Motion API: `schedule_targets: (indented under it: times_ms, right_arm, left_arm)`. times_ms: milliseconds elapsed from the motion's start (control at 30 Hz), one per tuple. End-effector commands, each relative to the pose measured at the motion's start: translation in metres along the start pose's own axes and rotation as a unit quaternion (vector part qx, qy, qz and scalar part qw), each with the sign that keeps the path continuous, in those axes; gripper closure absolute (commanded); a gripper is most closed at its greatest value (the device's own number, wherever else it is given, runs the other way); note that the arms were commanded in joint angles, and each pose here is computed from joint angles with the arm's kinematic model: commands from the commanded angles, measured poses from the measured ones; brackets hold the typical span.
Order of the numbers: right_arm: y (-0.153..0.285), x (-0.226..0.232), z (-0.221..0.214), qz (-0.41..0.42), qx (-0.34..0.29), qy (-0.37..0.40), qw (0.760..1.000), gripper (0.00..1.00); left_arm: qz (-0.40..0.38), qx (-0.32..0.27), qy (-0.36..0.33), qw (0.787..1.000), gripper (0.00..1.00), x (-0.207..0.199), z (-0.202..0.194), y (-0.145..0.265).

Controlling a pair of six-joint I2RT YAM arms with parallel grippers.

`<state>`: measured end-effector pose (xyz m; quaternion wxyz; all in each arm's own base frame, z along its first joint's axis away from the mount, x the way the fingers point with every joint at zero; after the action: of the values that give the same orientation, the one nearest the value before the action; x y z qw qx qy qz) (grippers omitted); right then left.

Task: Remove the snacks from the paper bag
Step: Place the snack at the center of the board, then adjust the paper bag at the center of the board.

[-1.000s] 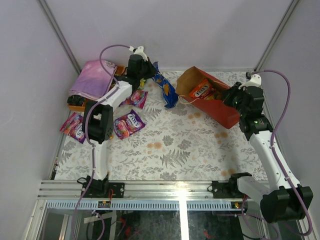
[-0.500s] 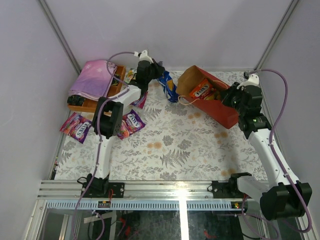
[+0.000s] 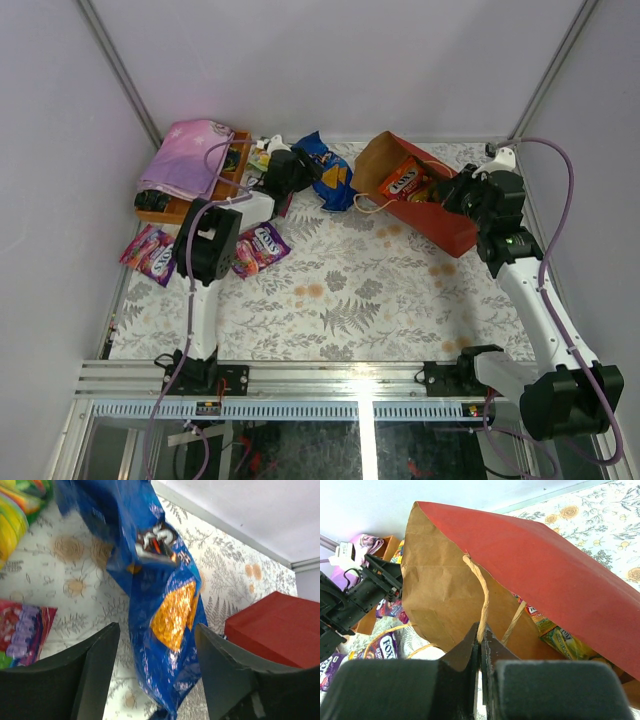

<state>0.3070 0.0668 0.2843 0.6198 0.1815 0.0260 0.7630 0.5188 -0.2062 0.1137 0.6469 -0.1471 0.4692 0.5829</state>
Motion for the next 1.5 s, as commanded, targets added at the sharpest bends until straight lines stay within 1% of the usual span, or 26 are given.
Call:
schedule_targets:
  times_ms: [0, 67, 100, 133, 167, 233, 400, 500, 567, 633, 767, 867, 1100, 1300, 1467]
  right_arm:
    - [0.005, 0.007, 0.012, 0.023, -0.026, 0.003, 0.999, 1.0]
    - [0.005, 0.008, 0.012, 0.026, -0.026, 0.003, 0.999, 1.0]
    - [0.005, 0.008, 0.011, 0.027, -0.026, 0.003, 0.999, 1.0]
    - [0.004, 0.008, 0.011, 0.03, -0.026, 0.002, 0.999, 1.0]
    - [0.003, 0.008, 0.01, 0.031, -0.026, 0.0, 0.999, 1.0]
    - [0.002, 0.01, 0.007, 0.039, -0.023, -0.003, 0.999, 1.0]
    - [0.0, 0.012, 0.008, 0.05, -0.021, -0.005, 0.999, 1.0]
    - [0.001, 0.012, 0.009, 0.049, -0.022, -0.002, 0.999, 1.0]
    - [0.001, 0.012, 0.009, 0.05, -0.021, -0.002, 0.999, 1.0]
    - [0.001, 0.013, 0.009, 0.052, -0.02, -0.002, 0.998, 1.0]
    - [0.001, 0.013, 0.01, 0.053, -0.021, -0.001, 0.998, 1.0]
    - [0.0, 0.014, 0.01, 0.057, -0.021, -0.001, 0.998, 1.0]
    - [0.0, 0.015, 0.009, 0.062, -0.02, -0.003, 0.998, 1.0]
    - [0.001, 0.015, 0.007, 0.062, -0.018, -0.002, 0.998, 1.0]
    - [0.001, 0.015, 0.006, 0.063, -0.017, -0.002, 0.998, 1.0]
  left_arm:
    - [0.015, 0.024, -0.015, 0.999, 0.34, -0.009, -0.011, 0.026]
    - [0.031, 0.024, -0.031, 0.999, 0.23, -0.005, -0.018, 0.039]
    - [0.033, 0.027, -0.041, 0.998, 0.2, -0.005, -0.023, 0.046]
    - [0.037, 0.031, -0.051, 0.998, 0.09, -0.002, -0.029, 0.052]
    - [0.038, 0.037, -0.061, 0.997, 0.04, 0.001, -0.037, 0.057]
    - [0.029, 0.046, -0.081, 0.995, 0.0, 0.005, -0.053, 0.066]
    - [-0.003, 0.083, -0.1, 0.992, 0.0, 0.015, -0.086, 0.079]
    - [-0.029, 0.073, -0.105, 0.991, 0.0, 0.015, -0.097, 0.088]
    - [-0.025, 0.071, -0.113, 0.991, 0.0, 0.02, -0.105, 0.092]
    - [-0.026, 0.066, -0.126, 0.989, 0.0, 0.016, -0.107, 0.094]
    - [-0.056, 0.029, -0.151, 0.987, 0.0, -0.004, -0.104, 0.113]
    - [-0.059, 0.025, -0.161, 0.985, 0.0, -0.011, -0.101, 0.12]
    - [-0.056, 0.031, -0.171, 0.983, 0.0, -0.003, -0.11, 0.127]
    - [-0.041, 0.017, -0.18, 0.983, 0.0, 0.005, -0.116, 0.143]
    - [-0.023, 0.009, -0.177, 0.984, 0.0, 0.023, -0.119, 0.158]
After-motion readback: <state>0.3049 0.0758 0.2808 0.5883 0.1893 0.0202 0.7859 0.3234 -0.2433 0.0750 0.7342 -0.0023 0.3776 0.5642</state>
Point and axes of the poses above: each gripper's point midway between its finger pads, its own y axis back along the fingers, its own x axis along the line the jaws close on, z = x × y, the point moved 6 cm from there along y, back along the fingers, and after that the axes turned 13 degrees about y, right-handed, at the moved point
